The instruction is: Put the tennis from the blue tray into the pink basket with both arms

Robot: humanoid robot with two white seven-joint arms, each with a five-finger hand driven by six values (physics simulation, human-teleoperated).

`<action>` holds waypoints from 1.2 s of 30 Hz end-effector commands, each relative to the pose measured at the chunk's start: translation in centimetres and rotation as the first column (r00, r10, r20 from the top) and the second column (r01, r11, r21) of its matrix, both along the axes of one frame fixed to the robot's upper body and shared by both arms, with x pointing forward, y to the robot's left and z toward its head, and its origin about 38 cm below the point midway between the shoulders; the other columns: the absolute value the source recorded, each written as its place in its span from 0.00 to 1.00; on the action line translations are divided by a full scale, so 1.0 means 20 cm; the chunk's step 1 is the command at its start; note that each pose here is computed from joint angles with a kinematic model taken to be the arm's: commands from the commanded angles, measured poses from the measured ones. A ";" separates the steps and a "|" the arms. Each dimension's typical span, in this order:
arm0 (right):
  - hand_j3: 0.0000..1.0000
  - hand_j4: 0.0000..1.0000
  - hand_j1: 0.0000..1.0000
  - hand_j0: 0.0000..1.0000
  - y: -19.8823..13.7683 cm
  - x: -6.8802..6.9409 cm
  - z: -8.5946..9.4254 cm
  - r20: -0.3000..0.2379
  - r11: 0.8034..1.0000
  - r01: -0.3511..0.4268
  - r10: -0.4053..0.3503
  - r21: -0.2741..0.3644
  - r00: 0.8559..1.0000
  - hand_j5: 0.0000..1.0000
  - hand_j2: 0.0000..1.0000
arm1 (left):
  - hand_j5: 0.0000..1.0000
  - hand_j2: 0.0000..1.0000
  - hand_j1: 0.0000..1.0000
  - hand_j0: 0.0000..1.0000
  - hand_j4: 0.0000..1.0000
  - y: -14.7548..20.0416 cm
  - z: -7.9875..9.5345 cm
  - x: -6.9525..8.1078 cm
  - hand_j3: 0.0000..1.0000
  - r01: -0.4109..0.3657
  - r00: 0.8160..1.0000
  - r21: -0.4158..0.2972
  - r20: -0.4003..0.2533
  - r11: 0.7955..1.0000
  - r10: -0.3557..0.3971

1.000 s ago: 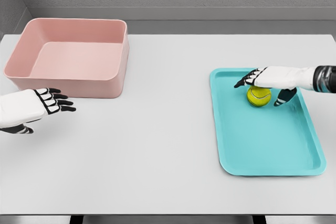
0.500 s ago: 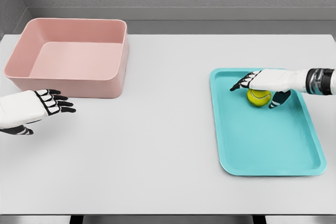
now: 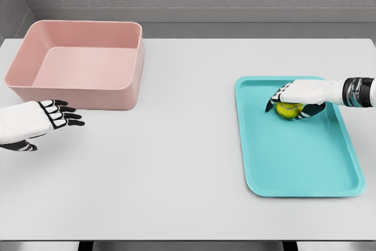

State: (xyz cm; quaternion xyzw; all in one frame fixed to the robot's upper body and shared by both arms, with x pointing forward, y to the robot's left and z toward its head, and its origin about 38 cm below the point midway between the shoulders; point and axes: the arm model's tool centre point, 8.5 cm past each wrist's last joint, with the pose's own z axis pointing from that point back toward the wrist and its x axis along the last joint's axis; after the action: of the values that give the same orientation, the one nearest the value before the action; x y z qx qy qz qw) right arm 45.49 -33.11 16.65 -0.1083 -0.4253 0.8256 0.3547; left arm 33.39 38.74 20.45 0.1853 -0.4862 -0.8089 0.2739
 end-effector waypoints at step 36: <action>0.42 0.42 0.42 0.42 0.29 -0.23 0.41 0.206 0.962 -0.273 0.267 -0.002 0.941 0.42 0.42 | 1.00 1.00 1.00 1.00 1.00 0.00 0.01 0.00 1.00 -0.005 1.000 -0.007 0.000 1.000 0.005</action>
State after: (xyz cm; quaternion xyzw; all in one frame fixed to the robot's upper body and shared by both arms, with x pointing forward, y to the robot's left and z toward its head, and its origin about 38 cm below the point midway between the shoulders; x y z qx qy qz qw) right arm 41.55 -28.18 24.14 -0.1295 -0.4760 0.8435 0.2123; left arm 33.42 38.78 20.53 0.1855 -0.4872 -0.8079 0.2748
